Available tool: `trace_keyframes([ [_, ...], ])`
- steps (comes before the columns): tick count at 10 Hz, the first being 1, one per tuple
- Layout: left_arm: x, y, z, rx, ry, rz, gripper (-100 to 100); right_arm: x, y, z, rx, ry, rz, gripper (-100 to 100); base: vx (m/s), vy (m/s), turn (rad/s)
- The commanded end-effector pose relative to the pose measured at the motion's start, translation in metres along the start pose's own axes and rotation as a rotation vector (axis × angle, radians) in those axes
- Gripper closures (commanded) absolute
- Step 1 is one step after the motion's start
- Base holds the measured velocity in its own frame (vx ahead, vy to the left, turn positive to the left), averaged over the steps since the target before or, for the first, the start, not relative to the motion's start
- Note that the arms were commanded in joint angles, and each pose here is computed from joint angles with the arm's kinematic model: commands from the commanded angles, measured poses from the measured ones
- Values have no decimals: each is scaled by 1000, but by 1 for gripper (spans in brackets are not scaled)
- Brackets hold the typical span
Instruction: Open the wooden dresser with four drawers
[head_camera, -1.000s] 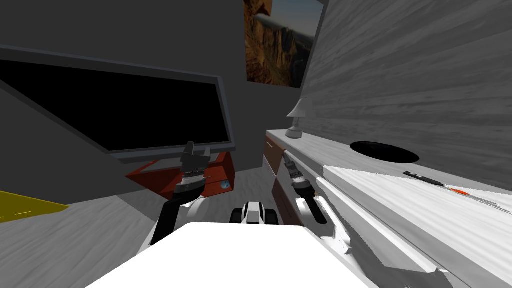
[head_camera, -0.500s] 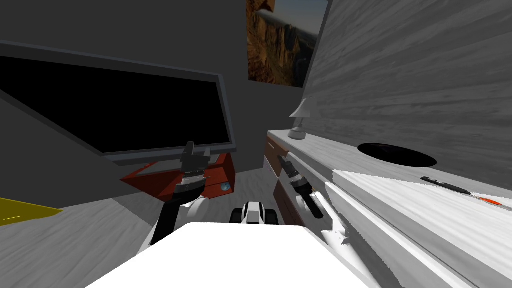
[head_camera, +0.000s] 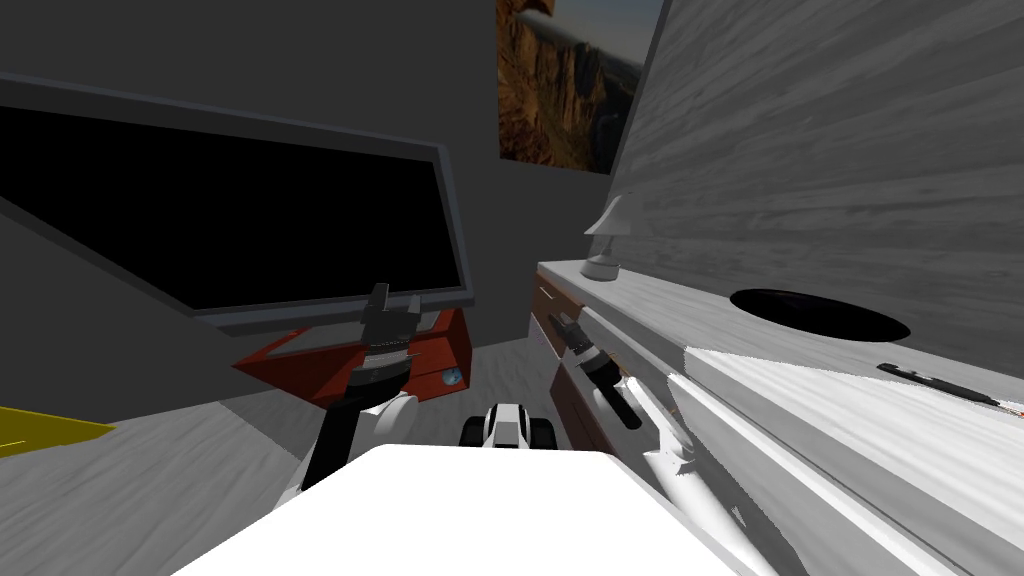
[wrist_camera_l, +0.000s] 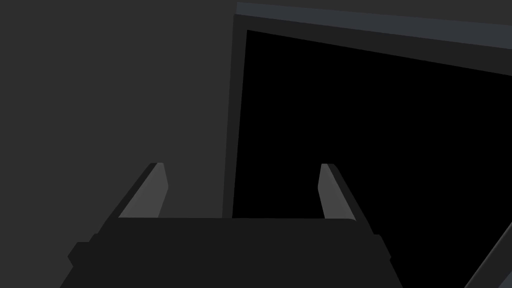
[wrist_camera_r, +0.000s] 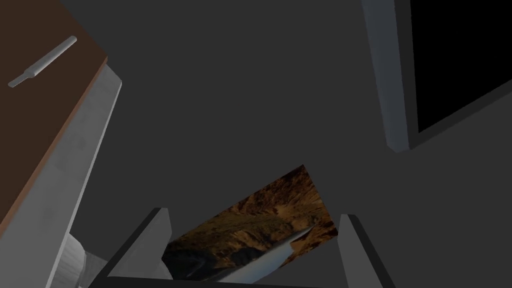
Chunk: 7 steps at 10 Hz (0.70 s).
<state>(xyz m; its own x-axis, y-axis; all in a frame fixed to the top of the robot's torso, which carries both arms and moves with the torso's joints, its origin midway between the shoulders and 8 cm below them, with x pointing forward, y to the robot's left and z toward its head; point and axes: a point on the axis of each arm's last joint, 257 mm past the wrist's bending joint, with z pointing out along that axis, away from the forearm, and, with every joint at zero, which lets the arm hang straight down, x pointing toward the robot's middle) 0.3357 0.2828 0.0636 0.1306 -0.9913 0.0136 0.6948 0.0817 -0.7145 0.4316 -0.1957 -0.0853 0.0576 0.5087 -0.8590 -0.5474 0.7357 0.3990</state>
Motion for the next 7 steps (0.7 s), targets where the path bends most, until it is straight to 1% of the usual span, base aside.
trace_keyframes([
  [1, 0, 0, 0, 0, 0, 0, 0, 11, -5, 3, -14, 54, -81, -100, 44, 47, -5],
  [2, 0, 0, 0, 0, 0, 0, 0, 19, -10, 5, -26, 96, -142, -100, 48, 54, -10],
  [3, 0, 0, 0, 0, 0, 0, 0, 21, -10, 5, -26, 100, -152, -100, 40, 47, -5],
  [4, 0, 0, 0, 0, 0, 0, 0, 29, -16, 6, -37, 143, -213, -100, 57, 53, -10],
  [5, 0, 0, 0, 0, 0, 0, 0, 30, -16, 5, -38, 148, -225, -100, 47, 48, -6],
  [6, 0, 0, 0, 0, 0, 0, 0, 38, -24, 6, -47, 191, -286, -100, 39, 62, -7],
  [7, 0, 0, 0, 0, 0, 0, 0, 39, -25, 6, -48, 196, -299, -100, 42, 51, -6],
])
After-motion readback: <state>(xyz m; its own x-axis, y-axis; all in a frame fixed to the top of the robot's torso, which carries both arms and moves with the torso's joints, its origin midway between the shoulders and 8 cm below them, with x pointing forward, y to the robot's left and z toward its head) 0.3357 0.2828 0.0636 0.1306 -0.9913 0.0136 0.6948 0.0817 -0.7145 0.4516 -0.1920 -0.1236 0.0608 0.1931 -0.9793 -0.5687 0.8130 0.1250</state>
